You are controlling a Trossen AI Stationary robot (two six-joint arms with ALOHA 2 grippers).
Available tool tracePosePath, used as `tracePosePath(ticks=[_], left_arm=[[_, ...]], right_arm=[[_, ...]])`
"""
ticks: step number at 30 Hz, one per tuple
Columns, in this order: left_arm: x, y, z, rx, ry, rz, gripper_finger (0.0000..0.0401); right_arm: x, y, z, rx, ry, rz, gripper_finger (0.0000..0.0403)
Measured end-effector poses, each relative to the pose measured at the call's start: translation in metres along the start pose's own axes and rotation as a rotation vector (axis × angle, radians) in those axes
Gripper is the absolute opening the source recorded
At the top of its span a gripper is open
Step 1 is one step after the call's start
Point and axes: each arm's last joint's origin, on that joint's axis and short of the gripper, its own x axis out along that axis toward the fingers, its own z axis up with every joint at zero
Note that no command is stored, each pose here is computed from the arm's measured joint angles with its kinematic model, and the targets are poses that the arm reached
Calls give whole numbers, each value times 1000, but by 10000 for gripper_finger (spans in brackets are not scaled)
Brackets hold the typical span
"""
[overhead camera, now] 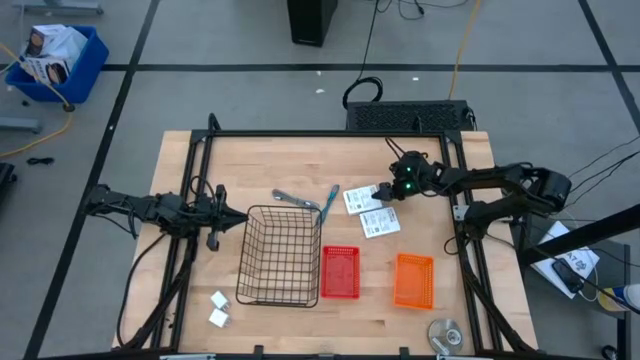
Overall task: Pick and place items into bin
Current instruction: Put the blue charger cable into the wire basket
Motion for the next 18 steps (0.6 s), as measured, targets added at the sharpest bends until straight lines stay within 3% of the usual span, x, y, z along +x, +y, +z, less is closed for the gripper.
tracePosePath(ticks=[4, 10, 18], left_arm=[[0, 0, 0, 0, 0, 0, 33], [0, 0, 0, 0, 0, 0, 33], [0, 0, 0, 0, 0, 0, 33]], right_arm=[[0, -1, 0, -2, 4, -5, 215], [0, 4, 2, -102, -27, 29, 215], [3, 9, -2, -343, -16, 46, 215]])
